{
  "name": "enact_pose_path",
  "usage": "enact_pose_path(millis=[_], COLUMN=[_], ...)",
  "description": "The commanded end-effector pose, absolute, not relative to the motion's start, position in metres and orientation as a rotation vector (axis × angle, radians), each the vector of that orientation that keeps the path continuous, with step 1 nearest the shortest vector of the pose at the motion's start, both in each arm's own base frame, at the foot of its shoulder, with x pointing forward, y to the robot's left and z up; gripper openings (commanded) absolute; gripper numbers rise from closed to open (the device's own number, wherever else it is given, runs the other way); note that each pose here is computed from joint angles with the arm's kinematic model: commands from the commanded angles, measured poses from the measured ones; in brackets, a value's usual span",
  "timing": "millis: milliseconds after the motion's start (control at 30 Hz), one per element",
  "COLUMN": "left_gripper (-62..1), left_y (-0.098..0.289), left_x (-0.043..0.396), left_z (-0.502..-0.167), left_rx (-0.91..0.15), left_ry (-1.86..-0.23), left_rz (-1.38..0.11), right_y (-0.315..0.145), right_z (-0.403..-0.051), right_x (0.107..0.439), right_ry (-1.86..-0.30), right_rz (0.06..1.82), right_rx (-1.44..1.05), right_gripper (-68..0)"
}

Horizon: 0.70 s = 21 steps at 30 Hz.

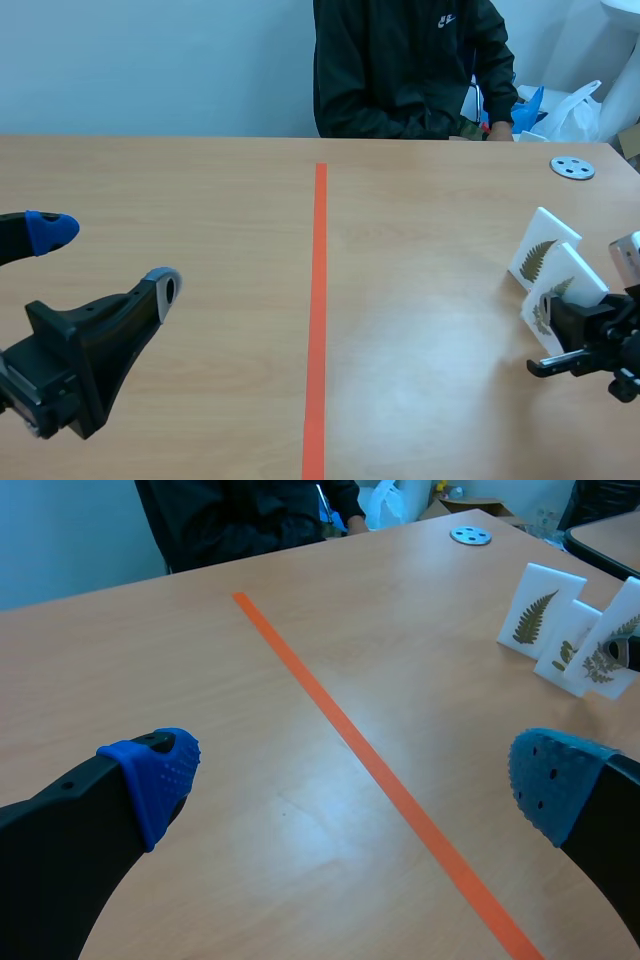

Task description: Sort the leaf by its shape. The table is split by an orange tape line. A compound leaf with several leaflets goes to the left side, a simple leaf with one blade goes to the right side. Return to the home posture when a red brick is placed on the table.

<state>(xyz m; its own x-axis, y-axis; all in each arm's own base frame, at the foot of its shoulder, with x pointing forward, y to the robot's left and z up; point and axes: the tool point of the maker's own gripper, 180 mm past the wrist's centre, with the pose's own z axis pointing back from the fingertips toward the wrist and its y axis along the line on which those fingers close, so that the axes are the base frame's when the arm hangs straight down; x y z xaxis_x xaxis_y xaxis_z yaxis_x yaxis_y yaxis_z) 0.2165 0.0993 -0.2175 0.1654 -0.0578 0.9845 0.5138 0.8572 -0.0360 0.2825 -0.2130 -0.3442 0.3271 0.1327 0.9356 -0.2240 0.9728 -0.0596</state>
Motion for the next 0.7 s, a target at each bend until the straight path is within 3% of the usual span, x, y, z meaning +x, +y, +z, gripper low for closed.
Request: enact_pose_path(millis=[0,667], left_gripper=[1.4,1.4], left_y=[0.098,0.096], left_x=[0.218,0.22], left_z=[-0.209,-0.205], left_rx=[-0.416,-0.426], left_ry=[-1.385,-1.396], left_rz=[-0.421,-0.435], right_y=[-0.219,-0.235], right_z=[-0.332,-0.358], right_x=[0.292,0.297], right_ry=[-1.262,-1.231], right_rz=[0.224,0.139], right_rx=[0.074,0.077], right_gripper=[-66.4,-66.2])
